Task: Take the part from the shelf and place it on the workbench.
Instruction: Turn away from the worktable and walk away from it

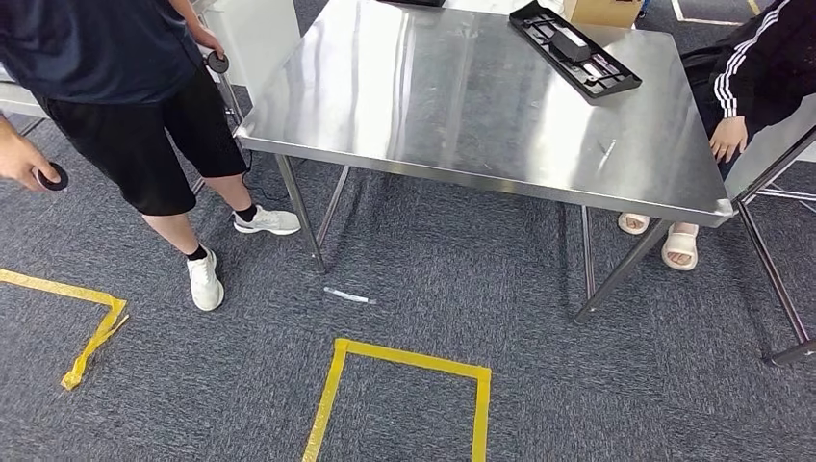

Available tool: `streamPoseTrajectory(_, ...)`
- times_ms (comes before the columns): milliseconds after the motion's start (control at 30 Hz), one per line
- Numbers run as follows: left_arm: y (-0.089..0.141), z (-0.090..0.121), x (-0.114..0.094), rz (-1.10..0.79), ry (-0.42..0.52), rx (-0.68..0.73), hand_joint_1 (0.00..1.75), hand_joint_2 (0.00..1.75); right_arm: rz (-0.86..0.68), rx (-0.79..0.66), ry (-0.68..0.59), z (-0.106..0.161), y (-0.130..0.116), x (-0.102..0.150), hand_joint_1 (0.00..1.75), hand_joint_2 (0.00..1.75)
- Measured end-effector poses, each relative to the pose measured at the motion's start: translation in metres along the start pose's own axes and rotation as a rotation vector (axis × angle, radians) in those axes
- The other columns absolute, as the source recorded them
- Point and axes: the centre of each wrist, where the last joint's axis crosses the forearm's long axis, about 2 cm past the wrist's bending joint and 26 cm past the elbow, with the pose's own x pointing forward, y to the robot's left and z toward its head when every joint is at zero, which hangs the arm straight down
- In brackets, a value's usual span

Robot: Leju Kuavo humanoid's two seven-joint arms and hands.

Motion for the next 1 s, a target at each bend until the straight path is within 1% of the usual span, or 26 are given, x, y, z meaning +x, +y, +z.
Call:
streamPoseTrajectory(233, 0.0, 0.0, 0.0, 0.004, -0.001, 0.002, 0.0, 0.0, 0.005, 0.015, -0.006, 0.002, 0.006, 0.0, 0.0, 0.0)
streamPoseTrajectory(433, -0.001, 0.0, 0.0, 0.012, 0.001, 0.001, 0.0, 0.0, 0.019, 0.013, -0.01, 0.002, 0.006, 0.001, 0.0, 0.0)
streamPoseTrajectory(600, -0.002, 0.001, 0.001, 0.014, 0.0, 0.002, 0.0, 0.0, 0.029, 0.014, -0.018, 0.002, 0.005, 0.007, 0.0, 0.0)
streamPoseTrajectory(733, -0.002, 0.001, -0.001, 0.013, -0.008, 0.001, 0.0, 0.0, 0.036, 0.02, -0.008, 0.003, 0.009, 0.006, 0.0, 1.75)
streamPoseTrajectory(1000, -0.002, 0.001, -0.001, 0.007, -0.013, 0.002, 0.0, 0.0, 0.051, 0.018, -0.003, 0.004, 0.011, 0.005, 0.0, 1.75)
